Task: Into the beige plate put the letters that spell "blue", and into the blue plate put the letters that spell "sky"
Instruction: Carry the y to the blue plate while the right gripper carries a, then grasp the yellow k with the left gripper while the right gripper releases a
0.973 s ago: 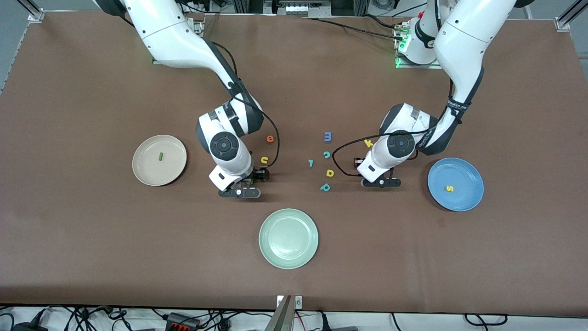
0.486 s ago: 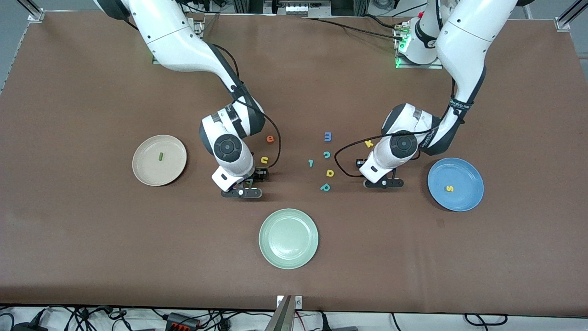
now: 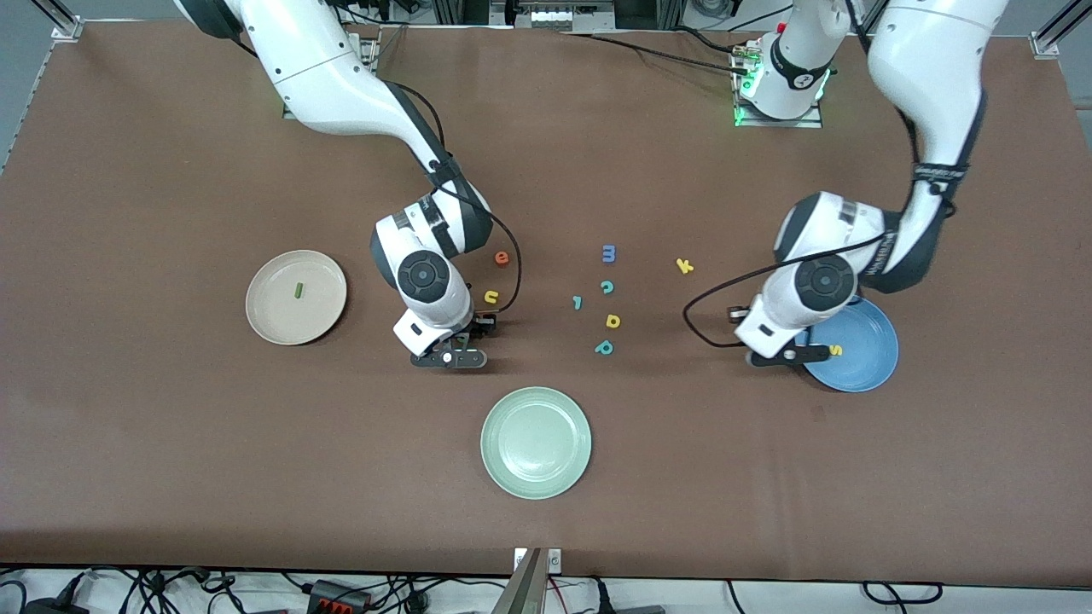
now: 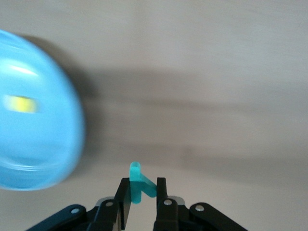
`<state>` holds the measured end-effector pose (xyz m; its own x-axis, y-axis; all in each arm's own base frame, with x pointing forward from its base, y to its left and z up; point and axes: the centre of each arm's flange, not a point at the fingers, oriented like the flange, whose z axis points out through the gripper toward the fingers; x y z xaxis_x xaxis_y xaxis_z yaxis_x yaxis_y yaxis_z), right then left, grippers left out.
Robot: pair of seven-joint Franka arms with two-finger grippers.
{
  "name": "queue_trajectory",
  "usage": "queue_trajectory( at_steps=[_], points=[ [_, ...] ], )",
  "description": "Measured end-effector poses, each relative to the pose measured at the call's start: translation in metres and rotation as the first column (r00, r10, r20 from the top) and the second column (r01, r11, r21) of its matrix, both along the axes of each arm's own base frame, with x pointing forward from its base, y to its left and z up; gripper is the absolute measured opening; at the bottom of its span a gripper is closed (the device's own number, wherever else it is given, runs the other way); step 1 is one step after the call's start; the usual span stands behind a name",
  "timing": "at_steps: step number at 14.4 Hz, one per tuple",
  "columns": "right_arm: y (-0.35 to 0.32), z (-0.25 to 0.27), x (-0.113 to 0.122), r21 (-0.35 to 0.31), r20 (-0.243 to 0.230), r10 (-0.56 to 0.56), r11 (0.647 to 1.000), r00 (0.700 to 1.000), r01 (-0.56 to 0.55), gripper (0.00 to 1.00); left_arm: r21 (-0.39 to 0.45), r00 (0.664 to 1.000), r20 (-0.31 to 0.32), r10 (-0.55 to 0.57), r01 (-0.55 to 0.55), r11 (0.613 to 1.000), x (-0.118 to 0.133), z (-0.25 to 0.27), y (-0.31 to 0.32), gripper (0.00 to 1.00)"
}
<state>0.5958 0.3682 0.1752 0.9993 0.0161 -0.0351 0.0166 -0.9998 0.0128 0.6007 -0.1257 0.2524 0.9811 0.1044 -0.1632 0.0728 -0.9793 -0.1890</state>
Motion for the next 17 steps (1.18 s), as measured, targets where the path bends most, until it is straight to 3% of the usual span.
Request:
queue_trajectory(
  at_steps=[2,7,9,12,14,17],
  points=[
    [0.000,0.002,0.001,0.001,0.003,-0.001,1.000,1.000,0.001,0.36,0.029,0.999,-0.029,-0.023,0.024,0.999,0.004,0.001,0.046,0.25],
    [-0.002,0.002,0.002,0.000,0.003,-0.002,1.000,1.000,0.002,0.36,0.002,0.993,-0.111,-0.043,0.044,0.999,-0.007,-0.023,0.118,0.29],
    [-0.014,0.004,0.008,-0.012,-0.008,-0.015,1.000,1.000,0.015,0.36,-0.001,0.992,-0.121,-0.040,0.040,0.999,-0.009,-0.027,0.123,0.43],
    [-0.058,0.022,0.022,-0.053,-0.092,-0.017,0.999,0.996,0.012,0.36,-0.006,0.990,-0.131,-0.054,0.054,0.999,-0.011,-0.028,0.114,0.72],
    [-0.109,0.045,0.034,-0.055,-0.137,-0.015,0.998,0.990,0.008,0.36,-0.012,0.982,-0.172,-0.079,0.078,0.997,-0.018,-0.027,0.089,0.89],
    [-0.187,0.061,0.025,-0.044,-0.195,-0.020,0.999,0.981,0.011,0.36,-0.019,0.969,-0.217,-0.123,0.121,0.992,-0.039,-0.017,0.011,0.89]
  ],
)
